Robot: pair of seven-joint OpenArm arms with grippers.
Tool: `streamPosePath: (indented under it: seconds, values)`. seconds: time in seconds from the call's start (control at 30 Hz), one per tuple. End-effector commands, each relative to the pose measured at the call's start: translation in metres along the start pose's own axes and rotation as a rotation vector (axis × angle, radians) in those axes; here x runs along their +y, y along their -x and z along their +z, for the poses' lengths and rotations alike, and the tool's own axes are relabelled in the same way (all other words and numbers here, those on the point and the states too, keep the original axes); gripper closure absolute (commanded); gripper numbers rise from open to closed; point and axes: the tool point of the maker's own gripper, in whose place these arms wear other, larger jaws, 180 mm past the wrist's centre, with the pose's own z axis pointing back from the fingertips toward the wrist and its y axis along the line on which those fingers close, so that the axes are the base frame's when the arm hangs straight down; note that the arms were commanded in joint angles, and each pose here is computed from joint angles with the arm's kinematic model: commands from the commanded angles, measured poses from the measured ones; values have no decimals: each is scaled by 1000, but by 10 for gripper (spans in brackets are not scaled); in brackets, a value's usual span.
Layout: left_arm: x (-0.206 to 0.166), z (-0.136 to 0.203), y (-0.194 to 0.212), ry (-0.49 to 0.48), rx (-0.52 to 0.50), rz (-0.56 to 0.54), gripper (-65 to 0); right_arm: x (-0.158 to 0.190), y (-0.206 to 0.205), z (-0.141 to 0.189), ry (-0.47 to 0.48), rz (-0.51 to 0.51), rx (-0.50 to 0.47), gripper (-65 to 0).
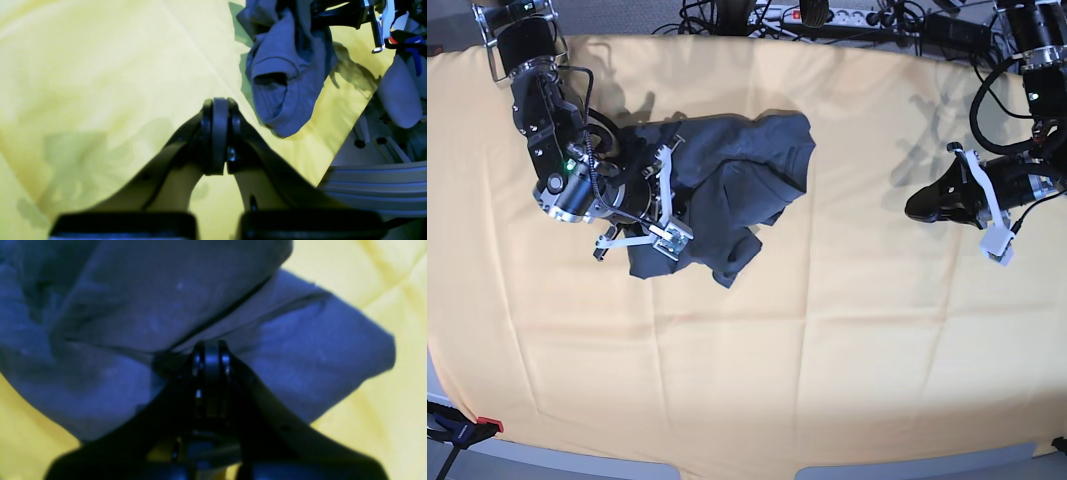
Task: Fold the T-shirt properly
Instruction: 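Flatten and tuck the folded shirt edges with the right gripper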
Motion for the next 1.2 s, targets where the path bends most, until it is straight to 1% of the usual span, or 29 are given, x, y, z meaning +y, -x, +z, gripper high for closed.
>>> streamPosePath:
  seconds: [0.0,0.13,0.2,0.27,0.3,0.37,0.43,0.5,0.6,0.7,0.83,0.9,1.0,1.07,1.13,1.17]
  values:
    - [-1,6,-15,2,-38,-31,0,-4,-7,5,5,6,-23,0]
    - [-2,6,-15,2,-38,-30,0,27,-32,9,-165,-10,-154,0]
    - [-2,6,-16,2,-39,-30,0,32,-51,13,-194,-18,-256,0]
    - [-2,6,-15,2,-39,-30,0,32,-74,19,-186,-26,-380,0]
    - [-2,6,-15,2,-38,-30,0,30,-85,21,-168,-22,-431,0]
    - [-2,6,-15,3,-39,-30,0,22,-105,20,-97,9,-489,0]
    - [-2,6,-16,2,-39,-30,0,12,-123,19,-13,32,-530,0]
    - [-2,6,-16,2,-39,-30,0,-2,-141,20,63,20,-564,0]
    - [-1,6,-15,2,-38,-30,0,-22,-162,30,137,8,-600,0]
    - [-1,6,-15,2,-38,-30,0,-42,-174,40,199,9,-610,0]
    - [-1,6,-15,2,-37,-30,0,-53,-174,41,225,14,-558,0]
    - [-1,6,-15,2,-38,-31,0,-51,-171,39,201,20,-537,0]
    - [-1,6,-15,2,-38,-31,0,-38,-167,40,112,54,-545,0]
    - [-1,6,-15,2,-38,-31,0,-26,-167,42,32,72,-569,0]
    - [-1,6,-15,2,-38,-31,0,-5,-167,46,-82,98,-604,0]
    - [-1,6,-15,2,-38,-30,0,4,-168,48,-132,91,-625,0]
